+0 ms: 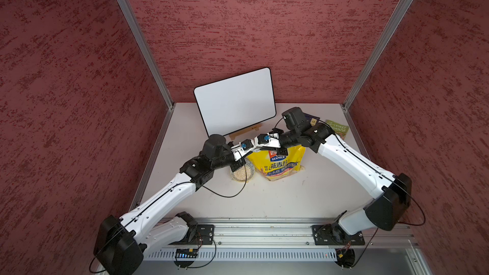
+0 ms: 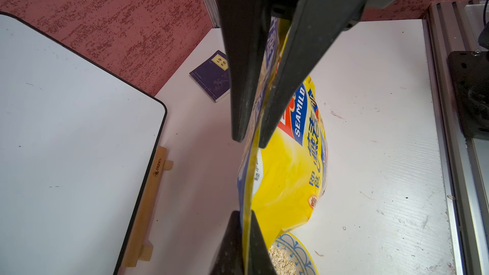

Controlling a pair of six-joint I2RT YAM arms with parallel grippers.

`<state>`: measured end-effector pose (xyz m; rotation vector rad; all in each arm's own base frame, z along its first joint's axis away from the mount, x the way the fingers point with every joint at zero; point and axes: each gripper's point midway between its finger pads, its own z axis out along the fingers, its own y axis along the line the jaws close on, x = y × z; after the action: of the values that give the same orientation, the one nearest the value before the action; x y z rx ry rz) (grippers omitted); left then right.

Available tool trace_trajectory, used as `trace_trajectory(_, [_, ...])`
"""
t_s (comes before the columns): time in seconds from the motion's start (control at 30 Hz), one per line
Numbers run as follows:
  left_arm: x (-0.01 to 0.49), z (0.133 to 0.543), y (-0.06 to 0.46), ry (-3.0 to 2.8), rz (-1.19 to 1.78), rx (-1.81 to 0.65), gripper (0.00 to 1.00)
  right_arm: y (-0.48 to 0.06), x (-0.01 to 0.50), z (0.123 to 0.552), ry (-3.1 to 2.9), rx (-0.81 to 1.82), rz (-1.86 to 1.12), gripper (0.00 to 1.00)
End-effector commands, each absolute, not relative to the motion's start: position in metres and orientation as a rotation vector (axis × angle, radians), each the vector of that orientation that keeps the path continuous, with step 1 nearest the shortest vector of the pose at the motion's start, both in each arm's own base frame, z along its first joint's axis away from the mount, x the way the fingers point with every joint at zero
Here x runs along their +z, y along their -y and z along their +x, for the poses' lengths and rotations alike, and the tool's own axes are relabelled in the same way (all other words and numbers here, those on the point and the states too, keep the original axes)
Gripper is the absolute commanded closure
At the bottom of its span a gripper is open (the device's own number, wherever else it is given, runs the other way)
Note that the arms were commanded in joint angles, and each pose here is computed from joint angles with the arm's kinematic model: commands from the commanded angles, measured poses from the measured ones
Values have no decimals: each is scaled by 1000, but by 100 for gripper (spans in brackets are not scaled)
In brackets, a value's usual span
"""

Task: Pour the oats into the breakfast bowl
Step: Close the oats bag at the center of the board.

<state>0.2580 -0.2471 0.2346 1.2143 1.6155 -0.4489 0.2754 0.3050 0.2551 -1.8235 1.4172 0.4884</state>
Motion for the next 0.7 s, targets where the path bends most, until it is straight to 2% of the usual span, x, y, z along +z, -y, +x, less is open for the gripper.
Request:
trace_trajectory(0.0, [255,256,249,-1543,1185,-468,100,-288,257,283,-1454,399,-1842,84])
trace_trajectory(0.03, [255,256,249,-1543,1185,-469,100,-285,256,283,-1462,393,-1852,89])
trace_trajectory(0.07, [255,256,249,-1543,1185,-468,100,-283,256,285,-1468,386,-1856,97])
trace_trajectory(0.1, [255,256,249,-1544,1185,-469,100,-281,256,285,-1476,382,-1857,100])
trace_trajectory(0.27, [254,256,247,-1551,1186,-464,100,-270,266,289,-1470,347,-1831,99])
trace_trajectory(0.33, [254,256,247,-1552,1185,-461,100,-264,270,292,-1476,328,-1816,88])
trace_trajectory(0.4, [254,256,246,-1554,1183,-460,100,-259,272,292,-1482,313,-1811,84])
trace_trajectory(0.43, [253,256,246,-1554,1184,-459,100,-256,272,293,-1487,307,-1812,86])
trace_trajectory(0.5, [253,256,246,-1555,1182,-462,100,-252,272,292,-1496,306,-1819,100])
trace_trajectory(0.67, [253,256,247,-1556,1184,-463,100,-245,272,292,-1517,292,-1818,100])
